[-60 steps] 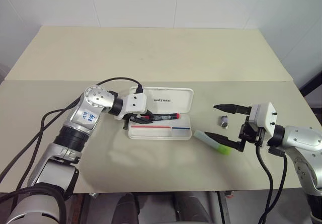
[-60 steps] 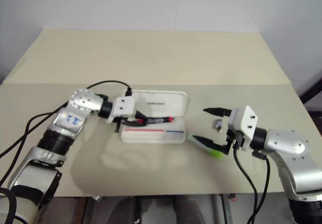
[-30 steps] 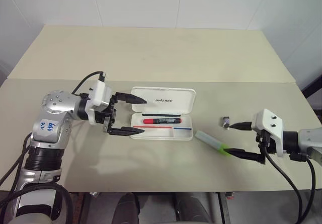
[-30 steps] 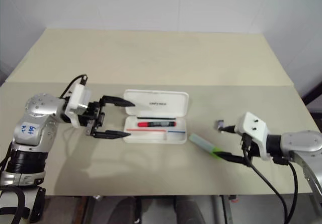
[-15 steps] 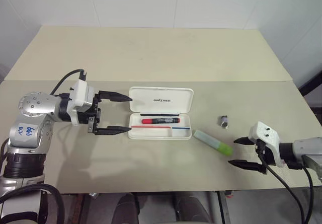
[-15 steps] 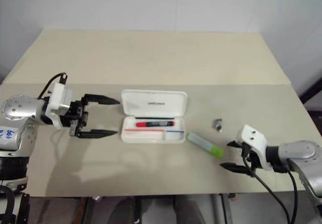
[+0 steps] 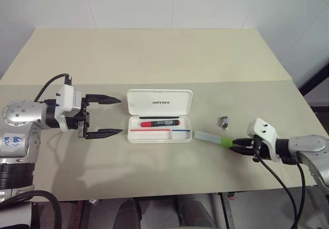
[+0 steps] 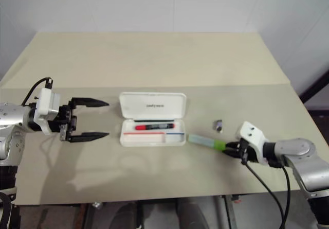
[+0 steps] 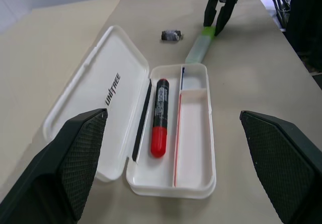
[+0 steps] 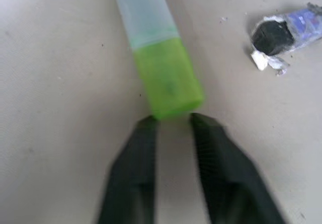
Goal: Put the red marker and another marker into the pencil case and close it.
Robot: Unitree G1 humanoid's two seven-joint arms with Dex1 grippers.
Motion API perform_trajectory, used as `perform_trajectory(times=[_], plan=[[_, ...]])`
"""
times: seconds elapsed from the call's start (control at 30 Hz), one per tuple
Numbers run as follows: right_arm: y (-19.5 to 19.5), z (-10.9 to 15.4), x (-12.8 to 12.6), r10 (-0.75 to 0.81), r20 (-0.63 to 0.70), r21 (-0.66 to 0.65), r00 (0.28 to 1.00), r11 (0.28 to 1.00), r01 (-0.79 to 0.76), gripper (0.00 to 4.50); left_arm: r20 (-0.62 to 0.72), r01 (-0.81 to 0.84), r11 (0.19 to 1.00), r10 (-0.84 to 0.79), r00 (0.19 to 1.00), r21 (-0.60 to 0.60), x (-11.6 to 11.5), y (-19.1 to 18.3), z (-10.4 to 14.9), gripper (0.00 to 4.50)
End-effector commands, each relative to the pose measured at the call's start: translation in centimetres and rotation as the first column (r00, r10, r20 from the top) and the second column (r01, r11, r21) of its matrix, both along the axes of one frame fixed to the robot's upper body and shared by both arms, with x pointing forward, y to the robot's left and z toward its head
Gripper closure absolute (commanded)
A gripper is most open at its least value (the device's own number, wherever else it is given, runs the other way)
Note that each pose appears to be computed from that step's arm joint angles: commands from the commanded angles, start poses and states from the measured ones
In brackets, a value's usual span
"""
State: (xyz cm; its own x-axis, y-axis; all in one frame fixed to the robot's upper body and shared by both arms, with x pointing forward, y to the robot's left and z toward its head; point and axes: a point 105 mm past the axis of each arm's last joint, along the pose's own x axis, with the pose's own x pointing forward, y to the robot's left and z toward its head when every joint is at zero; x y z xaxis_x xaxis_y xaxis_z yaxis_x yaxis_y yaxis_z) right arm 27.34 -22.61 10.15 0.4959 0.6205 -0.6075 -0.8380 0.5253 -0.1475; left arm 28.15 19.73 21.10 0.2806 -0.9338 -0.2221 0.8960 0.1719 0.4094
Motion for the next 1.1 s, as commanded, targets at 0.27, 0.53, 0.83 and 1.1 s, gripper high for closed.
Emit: perform_trajectory(times=[0.27,0.53,0.83,1.1], plan=[[0.4,0.3,-0.5,0.077,0.004,-0.015,0.997,0.997,-0.077,4.48,0.058,0.002,1.0,-0.002,0.998,0.004,-0.1,-0.2,0.7,0.0],[-1.8,1.8,-0.7,0.172,-0.013,-0.097,0.985,0.98,-0.172,2.53,0.057,0.002,1.0,-0.002,0.998,0.003,-0.1,-0.4,0.6,0.0],[-1.4,4.4,0.8,0.283,0.028,-0.138,0.959,0.951,-0.277,1.81,0.056,-0.002,1.0,0.001,0.998,0.009,-0.2,-0.3,0.3,0.0],[2.7,3.7,2.3,0.387,0.012,-0.121,0.922,0.916,-0.383,1.81,0.062,-0.023,1.0,0.022,0.998,0.017,-0.3,0.1,0.6,0.0]])
